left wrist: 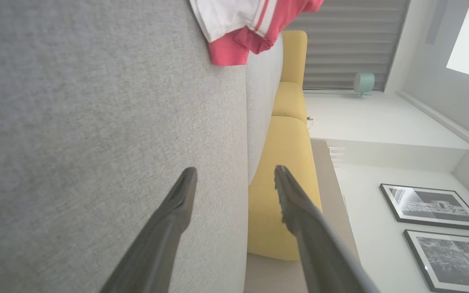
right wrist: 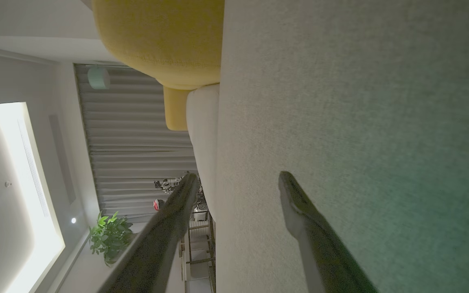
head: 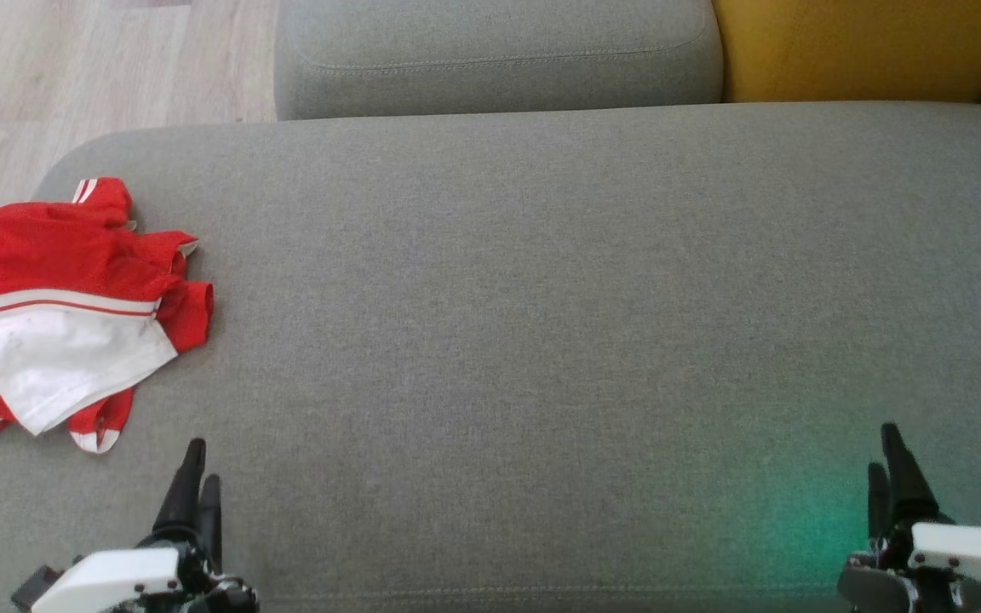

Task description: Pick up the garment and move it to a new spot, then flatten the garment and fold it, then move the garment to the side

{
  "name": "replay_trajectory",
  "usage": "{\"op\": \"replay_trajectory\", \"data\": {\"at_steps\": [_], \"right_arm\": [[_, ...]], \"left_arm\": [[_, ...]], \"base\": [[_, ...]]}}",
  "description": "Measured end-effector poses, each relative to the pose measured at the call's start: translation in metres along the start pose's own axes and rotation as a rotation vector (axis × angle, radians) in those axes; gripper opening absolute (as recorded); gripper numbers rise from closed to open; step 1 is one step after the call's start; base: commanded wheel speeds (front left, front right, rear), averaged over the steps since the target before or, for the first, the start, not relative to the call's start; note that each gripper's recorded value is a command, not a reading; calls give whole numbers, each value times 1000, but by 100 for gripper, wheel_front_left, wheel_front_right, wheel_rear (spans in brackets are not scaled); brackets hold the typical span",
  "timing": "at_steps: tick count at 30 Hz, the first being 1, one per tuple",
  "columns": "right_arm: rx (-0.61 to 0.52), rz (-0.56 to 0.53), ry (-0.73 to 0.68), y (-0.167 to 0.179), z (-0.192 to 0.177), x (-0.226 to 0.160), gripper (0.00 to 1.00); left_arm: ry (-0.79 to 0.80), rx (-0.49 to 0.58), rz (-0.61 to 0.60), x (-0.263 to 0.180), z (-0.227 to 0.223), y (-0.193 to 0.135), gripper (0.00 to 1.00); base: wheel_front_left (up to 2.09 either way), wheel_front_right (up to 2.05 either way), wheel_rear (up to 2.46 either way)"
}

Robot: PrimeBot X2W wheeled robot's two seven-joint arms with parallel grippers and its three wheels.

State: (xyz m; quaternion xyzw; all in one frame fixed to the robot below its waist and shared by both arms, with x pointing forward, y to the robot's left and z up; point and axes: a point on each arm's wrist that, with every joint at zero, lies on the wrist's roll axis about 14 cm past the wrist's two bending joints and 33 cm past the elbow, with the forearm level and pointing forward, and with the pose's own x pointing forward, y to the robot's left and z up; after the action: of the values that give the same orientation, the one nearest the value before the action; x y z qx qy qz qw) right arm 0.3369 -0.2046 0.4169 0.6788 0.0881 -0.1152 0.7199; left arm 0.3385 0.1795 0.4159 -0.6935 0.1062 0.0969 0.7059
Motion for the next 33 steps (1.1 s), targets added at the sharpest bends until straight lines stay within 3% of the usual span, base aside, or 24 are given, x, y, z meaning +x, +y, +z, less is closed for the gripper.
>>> {"op": "replay_trajectory", "data": {"at_steps": [15, 23, 33], "right_arm": [[-305, 112, -18, 41, 4, 9, 100], [-490, 157, -20, 55, 0, 10, 100], [-642, 187, -35, 63, -3, 8, 100]], "left_arm": [[-23, 259, -104, 9, 1, -38, 100], [-13, 450, -162, 10, -9, -56, 100], [1, 677, -200, 9, -19, -68, 100]], "base": [[0, 0, 0], [0, 0, 0], [0, 0, 0]]}}
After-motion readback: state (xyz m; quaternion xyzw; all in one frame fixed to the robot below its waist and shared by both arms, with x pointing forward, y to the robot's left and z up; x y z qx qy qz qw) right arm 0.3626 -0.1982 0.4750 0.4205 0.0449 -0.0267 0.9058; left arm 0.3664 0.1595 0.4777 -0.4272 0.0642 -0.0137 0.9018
